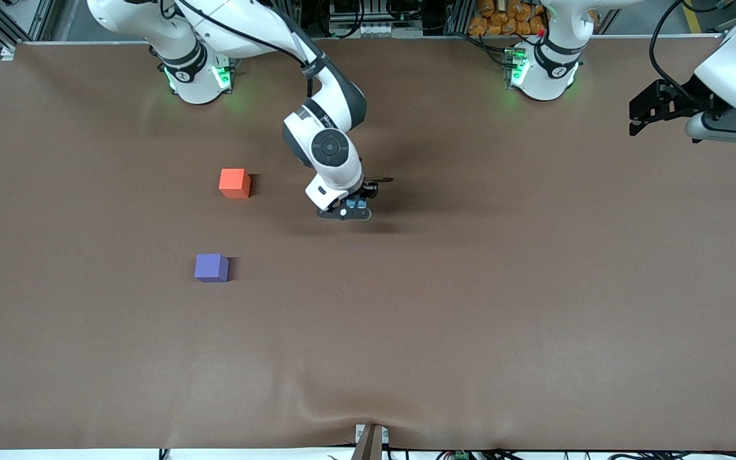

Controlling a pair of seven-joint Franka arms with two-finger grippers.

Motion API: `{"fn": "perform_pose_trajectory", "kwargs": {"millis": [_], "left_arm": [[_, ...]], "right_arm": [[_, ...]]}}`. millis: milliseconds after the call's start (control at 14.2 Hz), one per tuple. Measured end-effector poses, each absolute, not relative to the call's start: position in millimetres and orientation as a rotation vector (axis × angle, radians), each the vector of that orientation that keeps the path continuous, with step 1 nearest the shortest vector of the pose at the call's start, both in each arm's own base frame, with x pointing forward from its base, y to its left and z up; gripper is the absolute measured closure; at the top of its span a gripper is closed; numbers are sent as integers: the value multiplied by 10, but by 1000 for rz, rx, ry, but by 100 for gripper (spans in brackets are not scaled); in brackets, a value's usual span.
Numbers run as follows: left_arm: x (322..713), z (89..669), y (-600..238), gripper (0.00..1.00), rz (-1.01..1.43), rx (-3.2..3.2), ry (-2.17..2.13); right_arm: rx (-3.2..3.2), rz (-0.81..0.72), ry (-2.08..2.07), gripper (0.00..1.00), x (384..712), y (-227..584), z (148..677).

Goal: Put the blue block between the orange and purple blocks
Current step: 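Grasp the blue block with the right gripper and carry it, then lower the blue block between the orange and purple blocks, open the right gripper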

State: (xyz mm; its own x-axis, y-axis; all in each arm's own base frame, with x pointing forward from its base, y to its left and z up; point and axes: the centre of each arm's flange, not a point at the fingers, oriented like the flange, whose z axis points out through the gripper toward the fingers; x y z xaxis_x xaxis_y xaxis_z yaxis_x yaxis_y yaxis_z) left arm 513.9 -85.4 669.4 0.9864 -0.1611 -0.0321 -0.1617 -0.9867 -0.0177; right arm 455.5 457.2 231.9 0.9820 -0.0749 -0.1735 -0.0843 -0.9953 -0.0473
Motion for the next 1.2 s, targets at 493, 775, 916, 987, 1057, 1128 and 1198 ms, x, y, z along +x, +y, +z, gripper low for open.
{"fn": "perform_pose_trajectory", "kwargs": {"millis": [493, 775, 916, 987, 1057, 1128, 1198], "left_arm": [[5344, 6415, -767, 0, 130, -3117, 229], [5383, 6394, -772, 0, 133, -3118, 231], [5374, 6434, -794, 0, 120, -3118, 237], [5371, 6441, -803, 0, 118, -3118, 239], [5369, 6444, -809, 0, 117, -3118, 241], [5368, 6444, -812, 0, 117, -3118, 242], [5368, 6445, -810, 0, 117, -3118, 242]], "right_arm": [[-3017, 427, 149, 51, 5637, 2195, 3695], [-3000, 465, 130, 51, 5526, 1439, 3019], [-3005, 466, 98, 51, 5402, 1433, 2802], [-3004, 460, 74, 51, 5391, 1407, 2772], [-3004, 449, 57, 51, 5398, 1358, 2756], [-3006, 428, 53, 51, 5401, 1307, 2725], [-3010, 399, 56, 51, 5387, 1266, 2667]]}}
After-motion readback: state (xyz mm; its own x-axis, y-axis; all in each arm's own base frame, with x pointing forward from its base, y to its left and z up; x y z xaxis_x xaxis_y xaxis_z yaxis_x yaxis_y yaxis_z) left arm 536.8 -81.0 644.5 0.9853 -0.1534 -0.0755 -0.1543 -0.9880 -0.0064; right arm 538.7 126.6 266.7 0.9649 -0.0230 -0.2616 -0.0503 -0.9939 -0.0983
